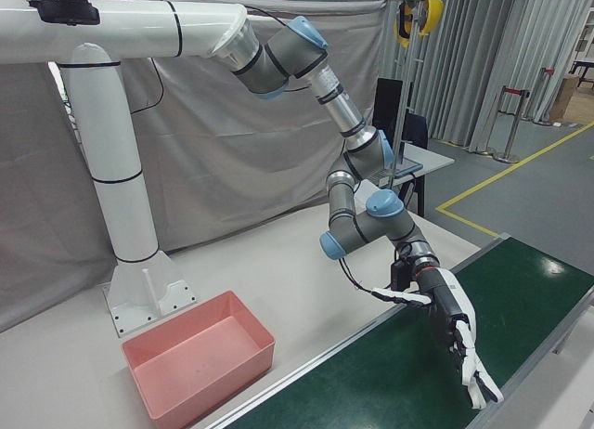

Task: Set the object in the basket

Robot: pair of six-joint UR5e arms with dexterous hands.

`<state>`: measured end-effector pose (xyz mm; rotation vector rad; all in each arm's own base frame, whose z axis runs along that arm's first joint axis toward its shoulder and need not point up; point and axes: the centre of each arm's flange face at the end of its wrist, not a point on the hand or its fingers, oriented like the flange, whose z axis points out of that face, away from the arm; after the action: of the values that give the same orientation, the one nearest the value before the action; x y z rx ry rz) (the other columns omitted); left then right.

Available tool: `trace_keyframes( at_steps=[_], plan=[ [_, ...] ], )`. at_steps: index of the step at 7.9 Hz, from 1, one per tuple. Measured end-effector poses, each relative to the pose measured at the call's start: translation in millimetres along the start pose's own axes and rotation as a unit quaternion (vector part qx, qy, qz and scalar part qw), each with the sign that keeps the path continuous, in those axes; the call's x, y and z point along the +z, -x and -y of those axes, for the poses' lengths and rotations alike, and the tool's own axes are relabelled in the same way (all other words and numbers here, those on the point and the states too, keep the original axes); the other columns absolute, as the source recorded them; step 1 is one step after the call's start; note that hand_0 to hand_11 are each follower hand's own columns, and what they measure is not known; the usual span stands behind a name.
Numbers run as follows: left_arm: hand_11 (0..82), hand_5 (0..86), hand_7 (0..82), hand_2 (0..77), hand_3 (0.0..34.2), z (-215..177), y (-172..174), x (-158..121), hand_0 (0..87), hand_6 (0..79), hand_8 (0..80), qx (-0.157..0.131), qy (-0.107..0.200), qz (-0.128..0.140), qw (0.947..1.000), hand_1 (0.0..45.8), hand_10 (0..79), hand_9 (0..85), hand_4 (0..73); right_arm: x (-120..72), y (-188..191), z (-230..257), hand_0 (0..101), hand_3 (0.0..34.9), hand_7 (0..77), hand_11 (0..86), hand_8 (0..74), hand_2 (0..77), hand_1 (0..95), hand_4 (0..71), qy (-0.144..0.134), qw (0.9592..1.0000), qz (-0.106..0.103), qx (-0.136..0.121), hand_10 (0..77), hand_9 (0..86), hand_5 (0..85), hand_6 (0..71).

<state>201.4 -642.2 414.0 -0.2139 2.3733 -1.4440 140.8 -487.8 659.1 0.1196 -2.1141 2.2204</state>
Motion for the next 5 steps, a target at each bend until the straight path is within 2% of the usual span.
trace_keyframes(
  at_steps=[2, 5],
  plan=[
    [3.8, 15.8, 1.1, 0.5, 2.6, 0.8, -0.6, 0.5, 57.7, 0.5, 7.6, 0.014, 0.008, -0.004, 0.9999, 1.6, 1.6, 9.8, 11.4, 0.0, 0.1, 0.0, 0, 0.0, 0.5, 0.0, 0.0, 0.5, 0.0, 0.0, 0.0, 1.0, 0.0, 0.0, 0.0, 0.0, 0.0, 0.0],
    [2.7, 16.4, 1.1, 0.5, 2.4, 2.2, 0.1, -0.2, 57.7, 0.5, 7.6, 0.019, 0.008, -0.003, 0.9998, 1.6, 1.6, 9.8, 12.0, -0.1, 0.2, 0.0, 0, 0.1, 0.5, 0.0, 0.0, 0.5, 0.0, 0.0, 0.0, 1.0, 0.0, 0.0, 0.0, 0.0, 0.0, 0.0]
  ],
)
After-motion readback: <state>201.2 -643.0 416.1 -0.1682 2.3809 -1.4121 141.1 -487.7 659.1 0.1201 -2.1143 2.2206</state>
